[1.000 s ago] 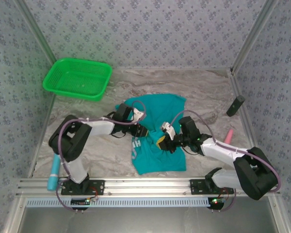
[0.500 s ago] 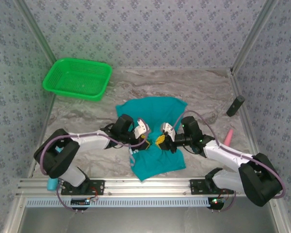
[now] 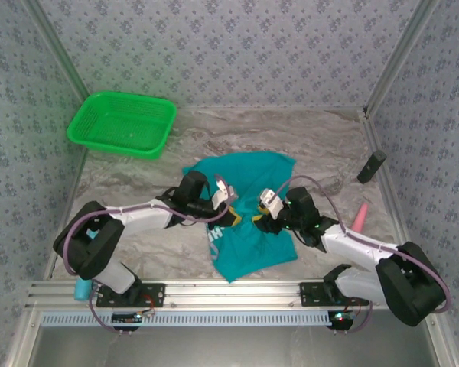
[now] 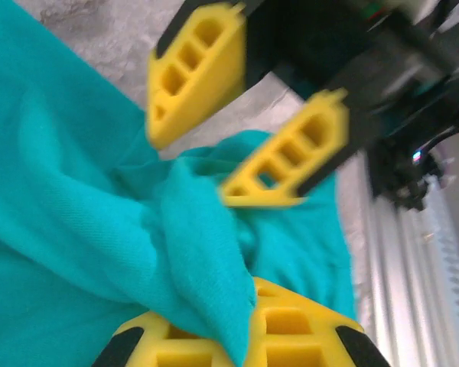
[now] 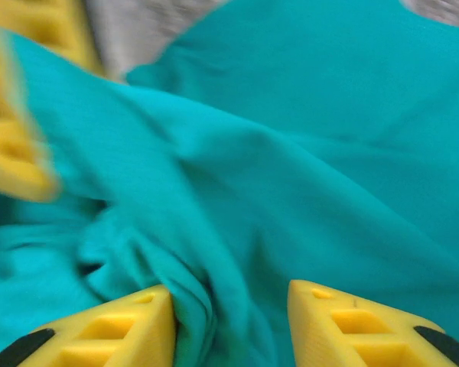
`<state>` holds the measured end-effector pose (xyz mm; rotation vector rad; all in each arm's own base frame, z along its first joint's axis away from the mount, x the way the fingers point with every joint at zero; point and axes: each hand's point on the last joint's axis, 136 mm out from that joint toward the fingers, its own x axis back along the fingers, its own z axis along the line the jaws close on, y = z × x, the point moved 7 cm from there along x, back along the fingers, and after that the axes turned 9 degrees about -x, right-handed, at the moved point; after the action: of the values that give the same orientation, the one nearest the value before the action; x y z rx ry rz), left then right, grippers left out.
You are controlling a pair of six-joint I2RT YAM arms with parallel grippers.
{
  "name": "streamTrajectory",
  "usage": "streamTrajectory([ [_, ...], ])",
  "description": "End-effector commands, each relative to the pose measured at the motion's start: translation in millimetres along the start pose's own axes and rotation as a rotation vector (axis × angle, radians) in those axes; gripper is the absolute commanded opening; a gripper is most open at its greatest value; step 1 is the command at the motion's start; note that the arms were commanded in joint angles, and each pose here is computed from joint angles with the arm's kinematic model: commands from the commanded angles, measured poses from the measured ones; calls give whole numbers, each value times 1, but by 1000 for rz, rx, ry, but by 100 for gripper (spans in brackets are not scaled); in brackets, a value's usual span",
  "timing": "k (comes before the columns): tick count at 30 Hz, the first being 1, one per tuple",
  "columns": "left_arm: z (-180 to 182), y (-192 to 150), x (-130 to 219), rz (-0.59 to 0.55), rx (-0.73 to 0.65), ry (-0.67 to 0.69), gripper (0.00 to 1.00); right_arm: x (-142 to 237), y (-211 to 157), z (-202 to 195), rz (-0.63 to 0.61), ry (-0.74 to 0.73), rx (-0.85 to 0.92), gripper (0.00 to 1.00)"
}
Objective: Fold the inside-out t-shirt
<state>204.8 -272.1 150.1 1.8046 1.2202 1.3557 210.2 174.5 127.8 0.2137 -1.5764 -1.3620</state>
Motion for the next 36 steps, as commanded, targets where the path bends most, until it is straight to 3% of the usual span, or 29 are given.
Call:
streamTrajectory([
  [1, -18, 24, 13, -69, 83, -154, 0, 1, 15, -34, -33, -369, -118, 44],
  [3, -21, 27, 16, -91, 112, -172, 0, 2, 16, -40, -27, -469, -151, 44],
  [6, -28, 31, 20, -143, 117, -202, 0, 5, 19, -37, -16, -481, -171, 45],
  [10, -30, 30, 22, -150, 100, -199, 0, 23, 24, -7, -48, -232, -76, 48],
  [17, -25, 27, 18, -146, 96, -180, 0, 60, 26, 32, -101, 27, 148, 49],
  [22, -24, 27, 17, -148, 88, -175, 0, 41, 38, 42, -86, 109, 174, 39],
  [28, -22, 25, 16, -142, 94, -164, 1, 11, 41, 41, -78, 63, 190, 49],
  [32, -21, 23, 14, -141, 98, -166, 1, 4, 47, 44, -113, 84, 207, 48],
  [34, -20, 22, 13, -141, 97, -164, 1, 2, 47, 47, -112, 109, 229, 45],
  [36, -18, 20, 13, -138, 99, -162, 1, 1, 46, 49, -115, 123, 248, 33],
])
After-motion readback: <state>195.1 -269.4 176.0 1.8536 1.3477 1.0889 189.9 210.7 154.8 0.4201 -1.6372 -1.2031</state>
